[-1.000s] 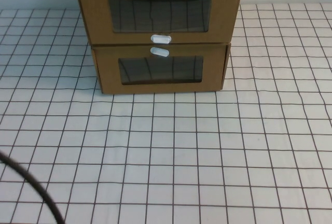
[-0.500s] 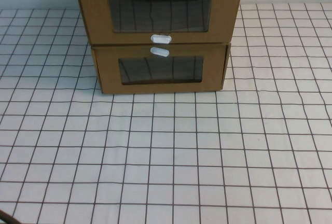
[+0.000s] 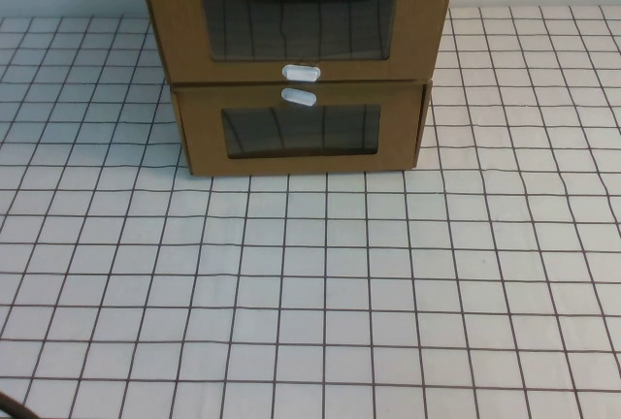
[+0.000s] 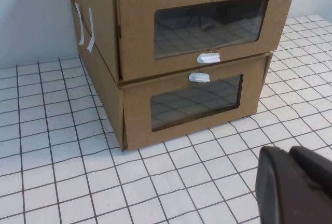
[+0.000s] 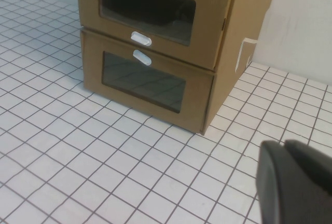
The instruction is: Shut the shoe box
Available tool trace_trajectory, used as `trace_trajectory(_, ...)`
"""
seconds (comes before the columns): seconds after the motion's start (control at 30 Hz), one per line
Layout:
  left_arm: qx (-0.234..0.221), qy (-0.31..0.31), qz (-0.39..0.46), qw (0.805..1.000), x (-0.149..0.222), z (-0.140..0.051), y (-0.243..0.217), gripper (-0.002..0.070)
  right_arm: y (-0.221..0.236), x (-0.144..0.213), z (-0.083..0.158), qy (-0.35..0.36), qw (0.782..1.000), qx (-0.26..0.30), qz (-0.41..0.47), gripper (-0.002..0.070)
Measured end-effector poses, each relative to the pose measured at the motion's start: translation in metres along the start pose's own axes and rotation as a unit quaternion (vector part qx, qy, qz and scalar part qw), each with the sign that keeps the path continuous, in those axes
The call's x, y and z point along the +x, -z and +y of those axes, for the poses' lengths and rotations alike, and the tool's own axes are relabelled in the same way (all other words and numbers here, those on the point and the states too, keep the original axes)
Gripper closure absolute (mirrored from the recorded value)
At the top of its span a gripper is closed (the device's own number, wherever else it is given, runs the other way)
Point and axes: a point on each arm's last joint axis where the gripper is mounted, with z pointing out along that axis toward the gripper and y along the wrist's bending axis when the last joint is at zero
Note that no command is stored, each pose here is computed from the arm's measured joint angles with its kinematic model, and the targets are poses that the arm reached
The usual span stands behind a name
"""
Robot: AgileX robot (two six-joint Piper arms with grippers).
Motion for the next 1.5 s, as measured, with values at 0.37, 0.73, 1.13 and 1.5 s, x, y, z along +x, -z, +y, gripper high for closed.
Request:
trace_trajectory(0.37,0.0,0.0,-0.001,1.0,0.0,0.0,0.0,0.068,0.0,0.0,0.0,0.0,1.0,0.0,0.0,0.0689)
trace_trajectory(0.73,-0.001,0.0,-0.002,1.0,0.0,0.0,0.0,0.068,0.0,0.0,0.0,0.0,1.0,0.0,0.0,0.069)
trace_trajectory(1.13,-0.058,-0.028,-0.037,0.997,0.013,0.011,-0.006,0.068,0.0,0.0,0.0,0.0,1.0,0.0,0.0,0.0689)
trace_trajectory(1.5,-0.149,-0.058,-0.135,0.978,0.106,0.024,-0.018,0.068,0.0,0.0,0.0,0.0,1.0,0.0,0.0,0.0689)
